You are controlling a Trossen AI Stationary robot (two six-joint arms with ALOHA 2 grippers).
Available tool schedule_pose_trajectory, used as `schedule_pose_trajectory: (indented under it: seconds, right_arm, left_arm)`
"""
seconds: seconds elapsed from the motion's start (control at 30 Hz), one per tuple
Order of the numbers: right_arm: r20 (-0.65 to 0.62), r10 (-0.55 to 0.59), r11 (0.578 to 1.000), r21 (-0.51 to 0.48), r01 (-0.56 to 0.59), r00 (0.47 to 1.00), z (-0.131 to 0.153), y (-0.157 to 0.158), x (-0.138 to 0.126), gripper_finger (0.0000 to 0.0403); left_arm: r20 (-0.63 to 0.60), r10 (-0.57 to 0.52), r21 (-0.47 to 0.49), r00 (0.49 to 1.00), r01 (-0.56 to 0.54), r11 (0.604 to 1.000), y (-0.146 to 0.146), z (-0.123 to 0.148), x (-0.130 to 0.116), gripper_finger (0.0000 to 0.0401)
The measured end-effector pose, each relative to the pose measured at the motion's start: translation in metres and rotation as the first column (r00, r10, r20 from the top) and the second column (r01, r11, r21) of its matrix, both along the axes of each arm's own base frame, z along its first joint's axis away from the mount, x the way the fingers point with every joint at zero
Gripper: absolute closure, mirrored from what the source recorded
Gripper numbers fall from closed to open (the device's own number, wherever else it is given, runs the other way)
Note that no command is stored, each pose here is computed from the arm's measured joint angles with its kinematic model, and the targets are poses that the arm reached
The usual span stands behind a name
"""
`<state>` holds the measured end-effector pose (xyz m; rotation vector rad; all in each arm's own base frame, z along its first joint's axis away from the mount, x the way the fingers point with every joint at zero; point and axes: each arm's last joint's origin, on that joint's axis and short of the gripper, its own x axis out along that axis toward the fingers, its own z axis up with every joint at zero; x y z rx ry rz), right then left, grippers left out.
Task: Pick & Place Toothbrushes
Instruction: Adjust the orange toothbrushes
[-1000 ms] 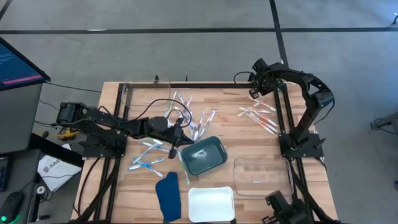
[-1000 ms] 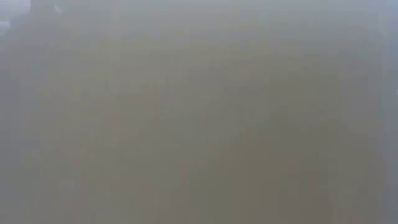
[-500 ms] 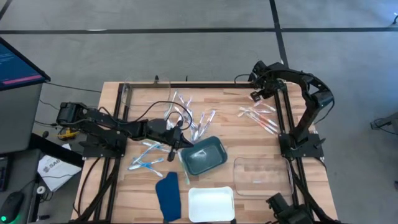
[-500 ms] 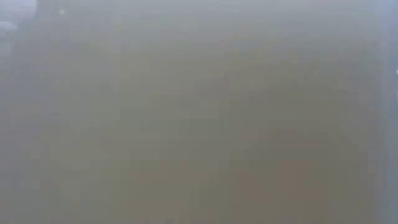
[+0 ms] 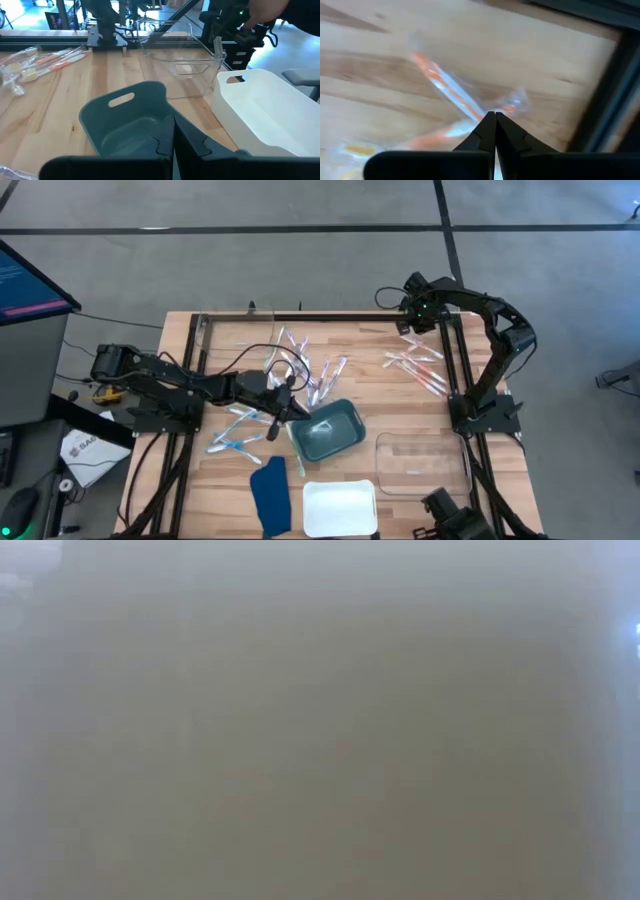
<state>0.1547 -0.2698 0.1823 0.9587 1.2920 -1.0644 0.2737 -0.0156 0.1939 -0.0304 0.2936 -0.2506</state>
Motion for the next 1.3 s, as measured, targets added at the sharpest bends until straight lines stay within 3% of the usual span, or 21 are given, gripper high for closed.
schedule_pose_trajectory:
  seconds: [0.13, 0.23, 0.6, 0.9, 1.07, 1.3]
  right_arm:
    - [0.048, -0.002, 0.999, -0.045, 0.004, 0.999, 0.0, 0.0, 0.012, 0.0403]
    - [0.075, -0.064, 0.996, -0.061, 0.069, 0.995, 0.001, -0.005, 0.009, 0.0403]
    - [0.178, -0.231, 0.971, -0.017, 0.238, 0.956, -0.018, -0.007, 0.013, 0.0403]
    - [0.118, -0.223, 0.974, 0.068, 0.216, 0.968, -0.052, -0.015, 0.027, 0.0403]
    - [0.096, -0.193, 0.98, 0.061, 0.187, 0.977, -0.049, -0.009, 0.032, 0.0403]
    - [-0.018, -0.164, 0.978, 0.129, 0.165, 0.986, -0.029, 0.022, 0.032, 0.0403]
  left_arm:
    - [0.004, 0.0, -0.001, 1.0, 0.0, 1.0, 0.0, -0.004, -0.003, 0.0399]
    - [0.024, -0.009, -0.005, 1.0, 0.009, 1.0, 0.0, -0.003, -0.003, 0.0399]
    - [0.059, -0.091, -0.038, 0.994, 0.093, 0.995, -0.008, 0.0, -0.003, 0.0399]
    - [0.087, -0.151, -0.03, 0.985, 0.154, 0.988, -0.024, 0.003, -0.005, 0.0399]
    - [0.087, -0.152, -0.029, 0.985, 0.155, 0.988, -0.025, 0.003, -0.005, 0.04]
    - [0.079, -0.153, -0.044, 0.985, 0.156, 0.987, -0.027, 0.0, -0.007, 0.04]
